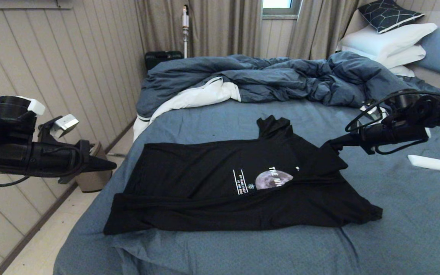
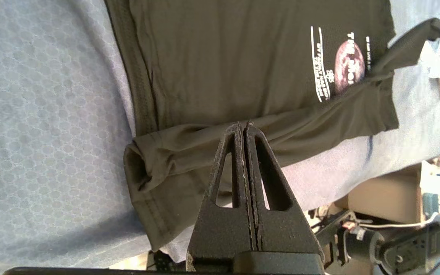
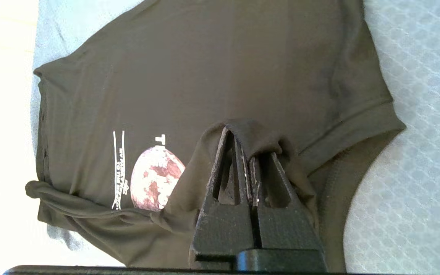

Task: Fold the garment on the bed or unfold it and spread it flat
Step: Fold the black T-shirt

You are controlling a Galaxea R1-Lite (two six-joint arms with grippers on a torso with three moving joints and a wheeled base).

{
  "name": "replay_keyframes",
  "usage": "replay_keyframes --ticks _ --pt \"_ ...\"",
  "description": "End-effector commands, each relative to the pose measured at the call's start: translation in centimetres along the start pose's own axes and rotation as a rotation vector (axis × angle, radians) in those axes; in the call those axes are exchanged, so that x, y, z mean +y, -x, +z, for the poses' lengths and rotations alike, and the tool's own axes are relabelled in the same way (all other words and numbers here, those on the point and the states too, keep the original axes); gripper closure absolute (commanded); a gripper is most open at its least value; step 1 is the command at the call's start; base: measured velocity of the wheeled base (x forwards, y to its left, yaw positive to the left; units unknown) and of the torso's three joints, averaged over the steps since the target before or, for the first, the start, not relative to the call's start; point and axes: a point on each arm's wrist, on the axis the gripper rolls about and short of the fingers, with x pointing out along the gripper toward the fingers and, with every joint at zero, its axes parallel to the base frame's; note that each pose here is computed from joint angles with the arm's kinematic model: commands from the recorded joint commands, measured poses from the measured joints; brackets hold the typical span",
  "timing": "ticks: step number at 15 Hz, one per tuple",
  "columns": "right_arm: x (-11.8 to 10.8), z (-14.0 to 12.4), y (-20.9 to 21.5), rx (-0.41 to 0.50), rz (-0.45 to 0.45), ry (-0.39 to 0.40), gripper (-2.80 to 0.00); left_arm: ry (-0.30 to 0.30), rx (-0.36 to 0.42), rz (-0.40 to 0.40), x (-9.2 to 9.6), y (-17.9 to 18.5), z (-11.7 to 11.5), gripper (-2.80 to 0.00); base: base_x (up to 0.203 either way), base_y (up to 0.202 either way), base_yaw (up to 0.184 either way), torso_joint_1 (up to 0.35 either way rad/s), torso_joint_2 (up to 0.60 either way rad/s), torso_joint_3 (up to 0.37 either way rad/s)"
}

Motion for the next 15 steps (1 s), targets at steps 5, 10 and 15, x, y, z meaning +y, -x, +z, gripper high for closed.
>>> replay_keyframes --ticks 5,10,15 --pt "0.1 -0.1 0.2 -0.001 -0.014 0.0 0.0 0.004 0.003 -0.007 0.0 0.0 0.0 0.0 0.0 0.0 0.0 0.0 0.0 0.0" --pt "0.7 0.1 0.6 -0.016 -0.038 0.026 0.0 0.005 0.007 -0.01 0.0 0.0 -0.2 0.0 0.0 0.0 0.0 0.0 0.0 0.0" --pt "1.9 -0.3 -0.1 -0.011 -0.09 0.049 -2.8 0.006 0.009 -0.016 0.0 0.0 -0.2 0.0 0.0 0.0 0.0 0.0 0.0 0.0"
